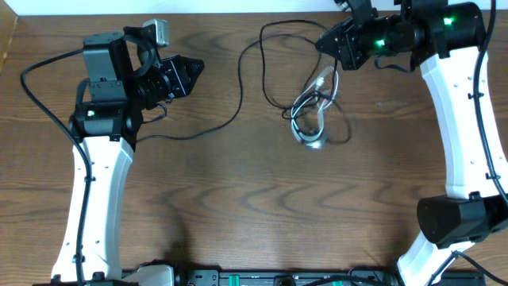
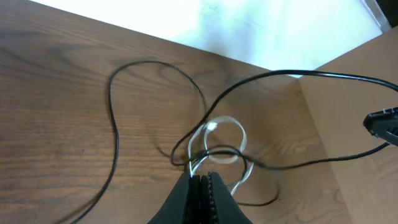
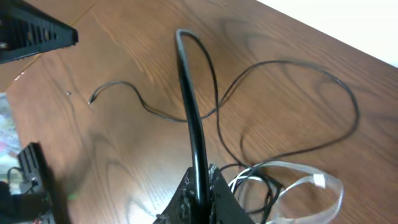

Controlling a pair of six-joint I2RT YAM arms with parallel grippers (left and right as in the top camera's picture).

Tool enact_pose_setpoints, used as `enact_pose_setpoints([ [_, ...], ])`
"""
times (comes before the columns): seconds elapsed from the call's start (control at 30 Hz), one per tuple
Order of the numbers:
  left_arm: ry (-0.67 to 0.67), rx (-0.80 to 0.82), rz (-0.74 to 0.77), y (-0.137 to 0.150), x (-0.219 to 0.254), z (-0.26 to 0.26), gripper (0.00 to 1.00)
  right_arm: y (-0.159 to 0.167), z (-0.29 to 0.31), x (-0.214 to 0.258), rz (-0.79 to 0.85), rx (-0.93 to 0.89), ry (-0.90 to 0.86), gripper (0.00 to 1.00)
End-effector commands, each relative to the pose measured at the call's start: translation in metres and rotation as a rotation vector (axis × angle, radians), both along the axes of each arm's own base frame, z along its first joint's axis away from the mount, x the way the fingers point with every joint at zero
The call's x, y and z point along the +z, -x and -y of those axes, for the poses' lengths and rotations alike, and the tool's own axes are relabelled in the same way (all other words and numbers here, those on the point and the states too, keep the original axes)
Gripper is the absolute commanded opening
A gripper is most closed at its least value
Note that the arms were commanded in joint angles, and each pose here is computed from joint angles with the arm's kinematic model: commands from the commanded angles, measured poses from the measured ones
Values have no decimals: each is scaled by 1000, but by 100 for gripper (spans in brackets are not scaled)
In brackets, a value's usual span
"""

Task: Untangle cables

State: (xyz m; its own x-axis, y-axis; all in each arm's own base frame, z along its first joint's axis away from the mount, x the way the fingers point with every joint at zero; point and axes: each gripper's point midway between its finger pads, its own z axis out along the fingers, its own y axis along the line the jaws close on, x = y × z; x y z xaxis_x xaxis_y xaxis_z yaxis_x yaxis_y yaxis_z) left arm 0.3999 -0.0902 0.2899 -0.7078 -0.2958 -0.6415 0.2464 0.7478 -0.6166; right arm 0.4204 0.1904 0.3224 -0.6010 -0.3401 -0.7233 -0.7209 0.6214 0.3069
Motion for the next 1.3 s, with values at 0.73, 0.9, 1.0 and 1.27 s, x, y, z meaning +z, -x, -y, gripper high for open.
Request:
enact_pose_setpoints([
  [0.73, -74, -135, 31, 8, -9, 36, 17, 38, 13, 177, 351, -63, -270, 1],
  [0.9, -151, -356, 120, 33, -13, 95, 32, 18, 10, 144, 203, -101, -277, 1],
  [1.0, -170, -448, 155, 46, -14, 122, 35, 7, 9, 127, 133, -122, -280, 1],
  [1.27, -190, -524, 164, 59, -21, 147, 44, -13, 4, 88, -43, -165, -295, 1],
])
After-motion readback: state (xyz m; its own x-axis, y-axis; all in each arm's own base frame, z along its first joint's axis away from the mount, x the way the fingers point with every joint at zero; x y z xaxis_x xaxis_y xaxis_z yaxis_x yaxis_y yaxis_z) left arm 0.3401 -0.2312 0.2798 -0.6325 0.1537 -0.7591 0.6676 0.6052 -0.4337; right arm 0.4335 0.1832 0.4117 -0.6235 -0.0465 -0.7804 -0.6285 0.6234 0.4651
